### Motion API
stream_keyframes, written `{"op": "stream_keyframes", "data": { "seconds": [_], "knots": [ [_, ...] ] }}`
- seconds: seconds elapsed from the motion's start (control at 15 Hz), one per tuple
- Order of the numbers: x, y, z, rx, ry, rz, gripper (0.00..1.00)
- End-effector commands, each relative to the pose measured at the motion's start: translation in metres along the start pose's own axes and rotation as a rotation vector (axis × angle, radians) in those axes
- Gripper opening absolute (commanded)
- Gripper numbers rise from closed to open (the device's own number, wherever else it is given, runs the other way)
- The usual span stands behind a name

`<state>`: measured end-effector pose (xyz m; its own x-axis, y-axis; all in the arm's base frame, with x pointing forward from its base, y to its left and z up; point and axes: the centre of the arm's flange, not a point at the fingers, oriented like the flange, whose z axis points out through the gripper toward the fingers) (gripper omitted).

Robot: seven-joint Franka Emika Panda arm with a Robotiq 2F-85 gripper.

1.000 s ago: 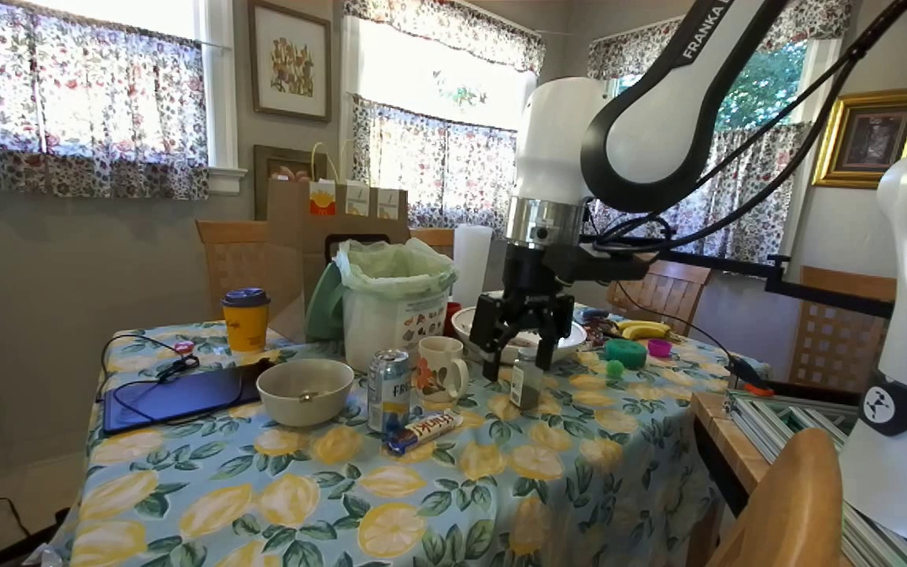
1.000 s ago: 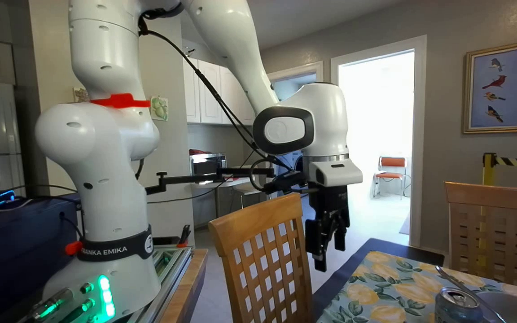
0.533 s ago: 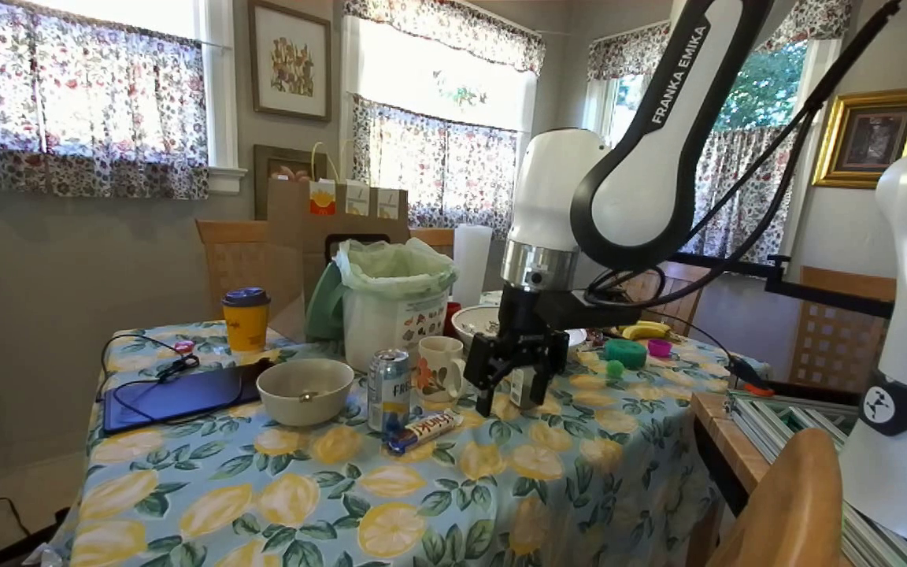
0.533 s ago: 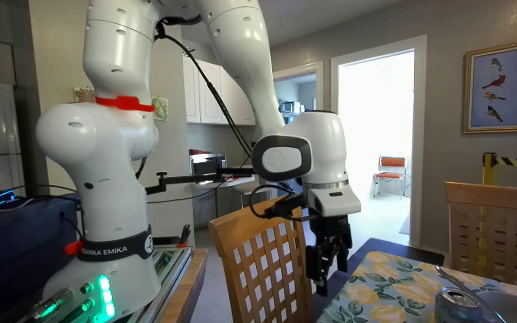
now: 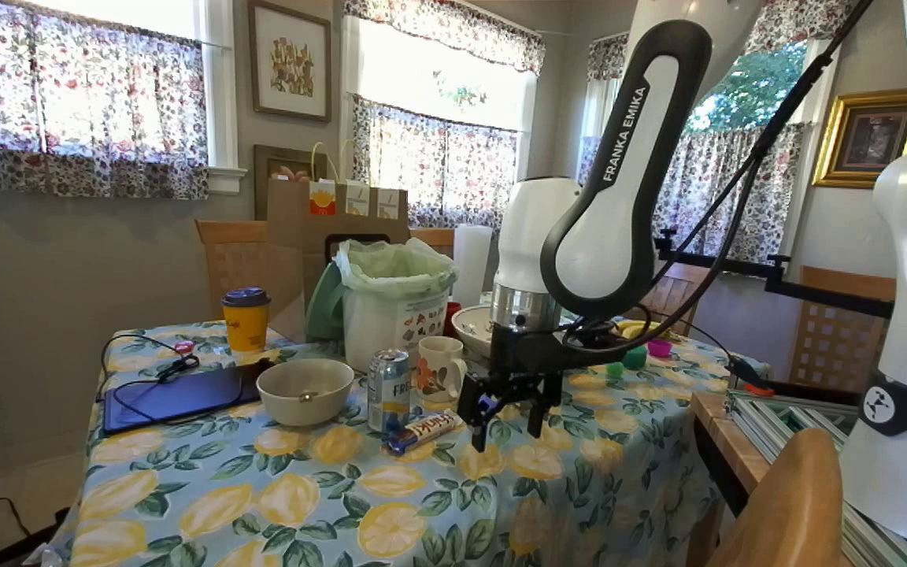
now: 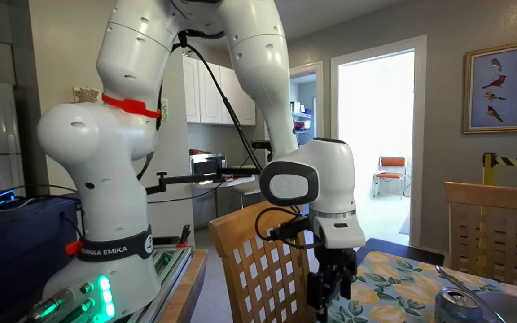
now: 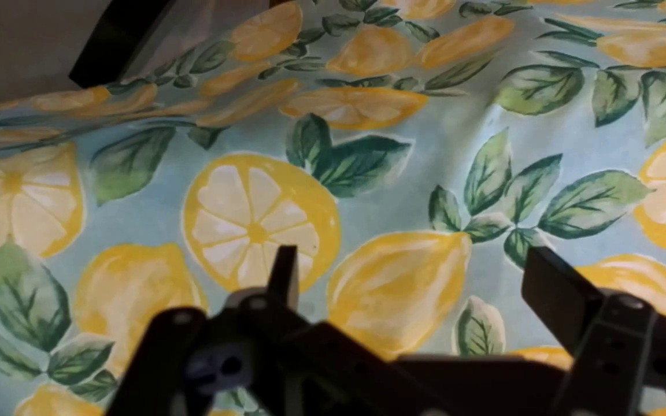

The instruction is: Move the cloth on the table

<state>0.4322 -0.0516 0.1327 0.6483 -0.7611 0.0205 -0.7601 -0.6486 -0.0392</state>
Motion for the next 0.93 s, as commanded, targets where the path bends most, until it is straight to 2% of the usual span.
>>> {"op": "stream_keyframes", "data": {
  "seconds": [0.0, 0.67, 0.73, 0.8, 0.87],
  "knots": [
    [0.010, -0.009, 0.027, -0.004, 0.009, 0.022, 1.00],
    [0.018, -0.017, 0.050, -0.016, -0.005, 0.050, 1.00],
    [0.018, -0.018, 0.051, -0.015, -0.005, 0.052, 0.97],
    [0.019, -0.018, 0.052, -0.015, -0.005, 0.053, 0.89],
    [0.020, -0.019, 0.052, -0.014, -0.004, 0.053, 0.87]
  ]
}}
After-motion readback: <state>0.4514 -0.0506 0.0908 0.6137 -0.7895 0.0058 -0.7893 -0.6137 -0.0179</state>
